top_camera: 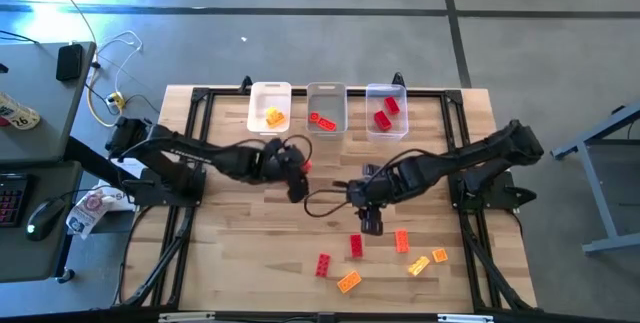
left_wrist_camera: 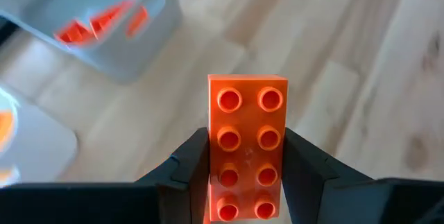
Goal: Sort & place blocks by color
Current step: Put the orange game piece into the gray bin
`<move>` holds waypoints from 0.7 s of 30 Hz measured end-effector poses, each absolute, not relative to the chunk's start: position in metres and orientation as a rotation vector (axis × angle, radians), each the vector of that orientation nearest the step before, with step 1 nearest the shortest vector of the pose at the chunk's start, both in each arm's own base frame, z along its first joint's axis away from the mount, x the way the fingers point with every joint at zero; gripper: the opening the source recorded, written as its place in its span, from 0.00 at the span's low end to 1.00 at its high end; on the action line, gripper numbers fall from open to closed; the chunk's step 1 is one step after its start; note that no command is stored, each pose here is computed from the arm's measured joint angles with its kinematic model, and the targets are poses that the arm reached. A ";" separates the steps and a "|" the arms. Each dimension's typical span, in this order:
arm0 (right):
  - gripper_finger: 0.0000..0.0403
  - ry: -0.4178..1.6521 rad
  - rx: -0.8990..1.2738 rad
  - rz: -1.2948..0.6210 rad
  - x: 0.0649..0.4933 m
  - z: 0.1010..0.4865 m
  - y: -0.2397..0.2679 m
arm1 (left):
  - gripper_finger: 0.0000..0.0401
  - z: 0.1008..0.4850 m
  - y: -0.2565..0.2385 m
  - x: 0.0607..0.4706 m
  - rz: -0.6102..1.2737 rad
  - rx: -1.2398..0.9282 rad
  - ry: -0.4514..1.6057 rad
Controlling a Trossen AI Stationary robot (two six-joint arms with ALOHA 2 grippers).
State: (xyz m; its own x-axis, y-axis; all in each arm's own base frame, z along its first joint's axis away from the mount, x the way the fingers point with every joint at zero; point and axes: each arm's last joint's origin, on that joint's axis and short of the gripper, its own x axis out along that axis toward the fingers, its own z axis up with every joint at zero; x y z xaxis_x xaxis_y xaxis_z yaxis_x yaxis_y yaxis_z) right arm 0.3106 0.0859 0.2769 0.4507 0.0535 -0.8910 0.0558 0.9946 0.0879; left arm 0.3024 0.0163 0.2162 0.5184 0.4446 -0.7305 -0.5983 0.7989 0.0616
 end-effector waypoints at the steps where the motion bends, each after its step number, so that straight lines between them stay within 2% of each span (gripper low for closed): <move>1: 0.47 1.100 0.105 0.008 0.310 0.277 0.089 | 0.29 0.217 0.022 0.304 0.635 -0.200 0.797; 12: 0.47 1.071 0.054 0.023 0.307 0.278 0.105 | 0.29 0.234 0.085 0.311 0.697 -0.143 0.598; 21: 0.47 0.986 0.065 0.033 0.314 0.282 0.108 | 0.29 0.229 0.142 0.309 0.637 -0.251 0.504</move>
